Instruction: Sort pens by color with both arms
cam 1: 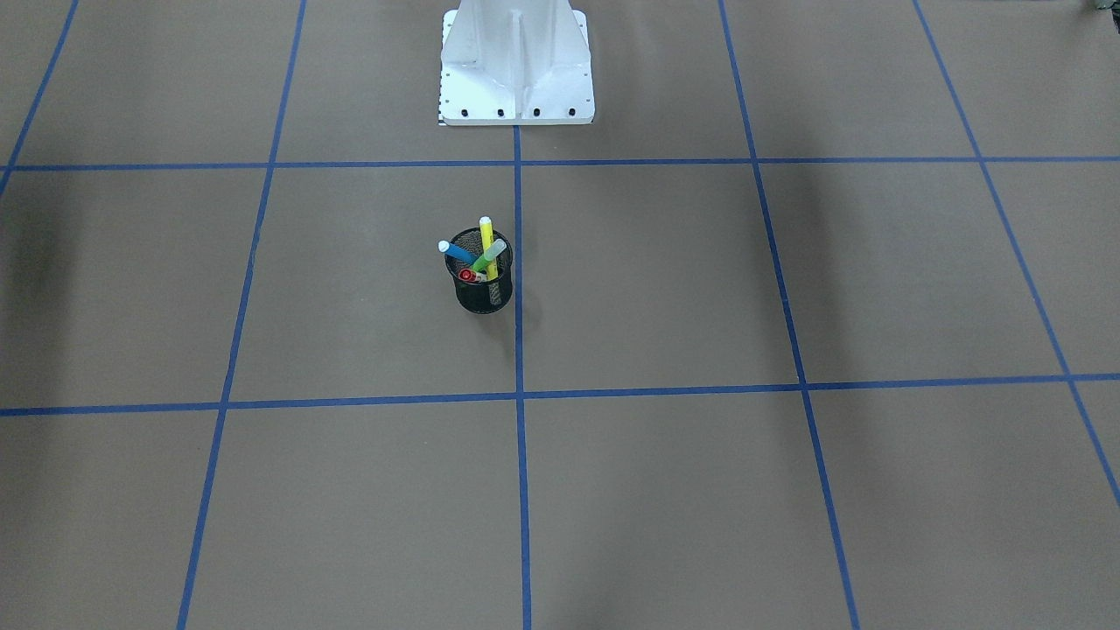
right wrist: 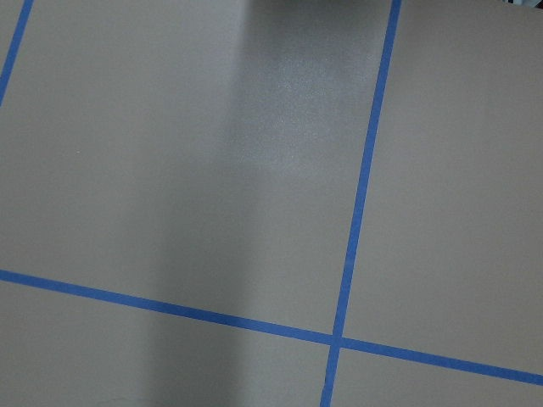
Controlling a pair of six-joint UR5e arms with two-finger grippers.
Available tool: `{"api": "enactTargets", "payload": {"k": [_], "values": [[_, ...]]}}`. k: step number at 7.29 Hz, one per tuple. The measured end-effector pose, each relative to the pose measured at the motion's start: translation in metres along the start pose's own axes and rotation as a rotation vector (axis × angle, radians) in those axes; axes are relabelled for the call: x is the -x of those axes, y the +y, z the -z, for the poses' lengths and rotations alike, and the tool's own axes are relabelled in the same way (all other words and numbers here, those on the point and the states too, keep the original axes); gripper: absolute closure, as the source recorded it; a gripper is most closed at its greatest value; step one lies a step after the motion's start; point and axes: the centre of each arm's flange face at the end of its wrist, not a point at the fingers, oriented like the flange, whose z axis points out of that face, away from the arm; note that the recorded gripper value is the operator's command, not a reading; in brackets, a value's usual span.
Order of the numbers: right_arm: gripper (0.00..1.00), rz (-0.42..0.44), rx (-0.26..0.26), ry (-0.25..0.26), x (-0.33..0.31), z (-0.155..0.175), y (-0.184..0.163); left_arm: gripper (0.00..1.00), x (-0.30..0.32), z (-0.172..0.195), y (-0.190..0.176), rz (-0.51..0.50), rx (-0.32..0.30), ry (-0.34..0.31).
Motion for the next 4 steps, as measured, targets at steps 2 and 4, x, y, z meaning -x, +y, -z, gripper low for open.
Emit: {"api": "enactTargets", "payload": {"k": [2,4], "values": [[0.0,0.001,0.0,-0.002,0.0,0.0,0.0,0.0,0.0,-0.001,-0.001,-0.001,0.001,0.001],[0.0,0.034,0.002,-0.005,0.017,-0.005,-0.01,0.0,0.0,-0.001,-0.001,-0.001,0.002,0.001]]}}
